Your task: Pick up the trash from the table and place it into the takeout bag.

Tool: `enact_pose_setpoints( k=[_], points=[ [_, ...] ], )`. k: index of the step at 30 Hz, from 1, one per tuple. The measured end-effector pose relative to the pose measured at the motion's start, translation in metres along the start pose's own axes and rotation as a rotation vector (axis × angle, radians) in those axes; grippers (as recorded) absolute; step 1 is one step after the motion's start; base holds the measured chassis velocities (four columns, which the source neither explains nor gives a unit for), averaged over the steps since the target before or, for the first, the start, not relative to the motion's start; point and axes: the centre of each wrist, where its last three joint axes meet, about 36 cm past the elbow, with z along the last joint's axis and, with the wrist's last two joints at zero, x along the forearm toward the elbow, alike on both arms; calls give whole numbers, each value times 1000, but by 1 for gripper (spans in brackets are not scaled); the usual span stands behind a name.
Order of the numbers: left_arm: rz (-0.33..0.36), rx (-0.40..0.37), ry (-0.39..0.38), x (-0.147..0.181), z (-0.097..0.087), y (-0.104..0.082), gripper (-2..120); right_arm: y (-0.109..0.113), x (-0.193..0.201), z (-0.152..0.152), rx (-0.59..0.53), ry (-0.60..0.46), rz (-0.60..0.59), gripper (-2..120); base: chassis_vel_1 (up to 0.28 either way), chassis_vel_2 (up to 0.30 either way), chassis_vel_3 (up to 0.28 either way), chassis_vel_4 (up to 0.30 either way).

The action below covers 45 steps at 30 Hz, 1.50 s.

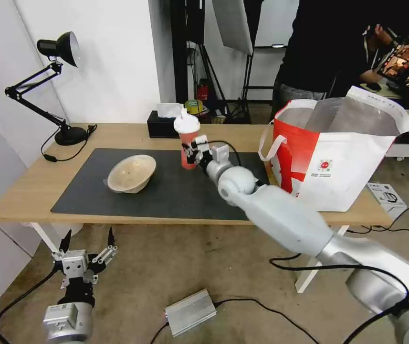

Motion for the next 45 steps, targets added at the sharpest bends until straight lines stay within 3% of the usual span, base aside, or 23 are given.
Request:
enact_pose_setpoints(
  k=[12, 25, 36, 45],
  points=[
    [27, -17, -19, 1, -5, 2, 100, -27, 47, -67, 62, -41, -6, 6, 0, 0, 0, 0],
    [123, -58, -69, -3, -7, 9, 100, -50, 97, -133, 164, -71, -9, 6, 0, 0, 0, 0],
    [141, -64, -72, -3, -8, 9, 100, -68, 128, -191, 253, -91, -5, 6, 0, 0, 0, 0],
    [150, -68, -79, 0, -8, 10, 100, -98, 152, -233, 321, -71, 24, 6, 0, 0, 0, 0]
  ],
)
